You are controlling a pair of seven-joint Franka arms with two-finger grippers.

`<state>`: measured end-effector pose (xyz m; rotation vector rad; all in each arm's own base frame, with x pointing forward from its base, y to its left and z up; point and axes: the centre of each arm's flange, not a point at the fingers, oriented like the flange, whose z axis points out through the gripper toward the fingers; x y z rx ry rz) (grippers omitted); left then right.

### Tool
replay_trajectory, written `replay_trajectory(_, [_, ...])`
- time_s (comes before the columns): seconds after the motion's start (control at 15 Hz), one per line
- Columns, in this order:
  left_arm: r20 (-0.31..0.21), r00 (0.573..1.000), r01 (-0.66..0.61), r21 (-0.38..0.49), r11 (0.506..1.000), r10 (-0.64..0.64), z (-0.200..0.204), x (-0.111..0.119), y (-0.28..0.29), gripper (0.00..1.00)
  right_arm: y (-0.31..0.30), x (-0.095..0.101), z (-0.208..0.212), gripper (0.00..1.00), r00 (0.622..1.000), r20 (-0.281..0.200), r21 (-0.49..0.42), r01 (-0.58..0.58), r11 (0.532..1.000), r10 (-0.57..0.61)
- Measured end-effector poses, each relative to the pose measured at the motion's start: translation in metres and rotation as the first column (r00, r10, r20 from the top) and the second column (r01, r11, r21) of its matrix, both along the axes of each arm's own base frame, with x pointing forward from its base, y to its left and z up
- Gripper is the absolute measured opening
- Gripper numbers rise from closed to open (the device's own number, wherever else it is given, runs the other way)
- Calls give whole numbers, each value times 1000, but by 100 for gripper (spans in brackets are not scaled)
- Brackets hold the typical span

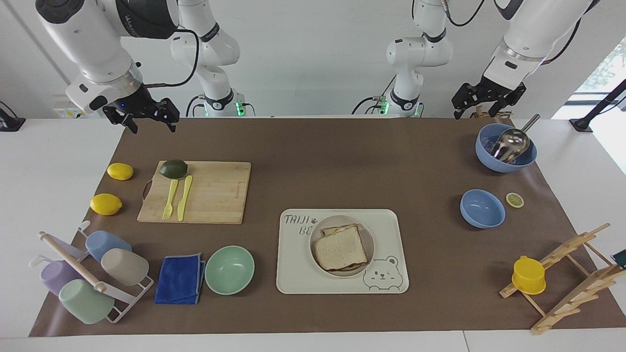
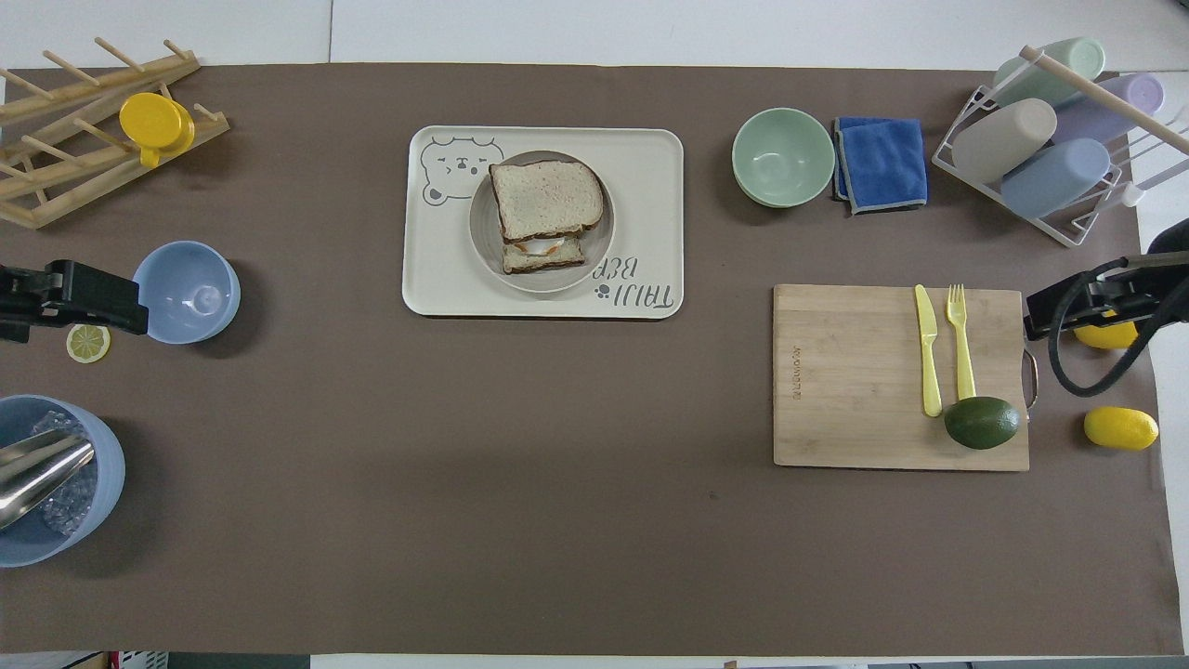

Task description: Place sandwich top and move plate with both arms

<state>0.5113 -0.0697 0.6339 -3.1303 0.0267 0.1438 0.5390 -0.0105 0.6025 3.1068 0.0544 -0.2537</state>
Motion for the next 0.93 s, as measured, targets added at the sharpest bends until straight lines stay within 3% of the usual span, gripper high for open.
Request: replay_trajectory(0.93, [0,1000,-8,-16,1000,8,-15,8,3,100,0,0,2,100,1000,5,-1,-1,1000,1])
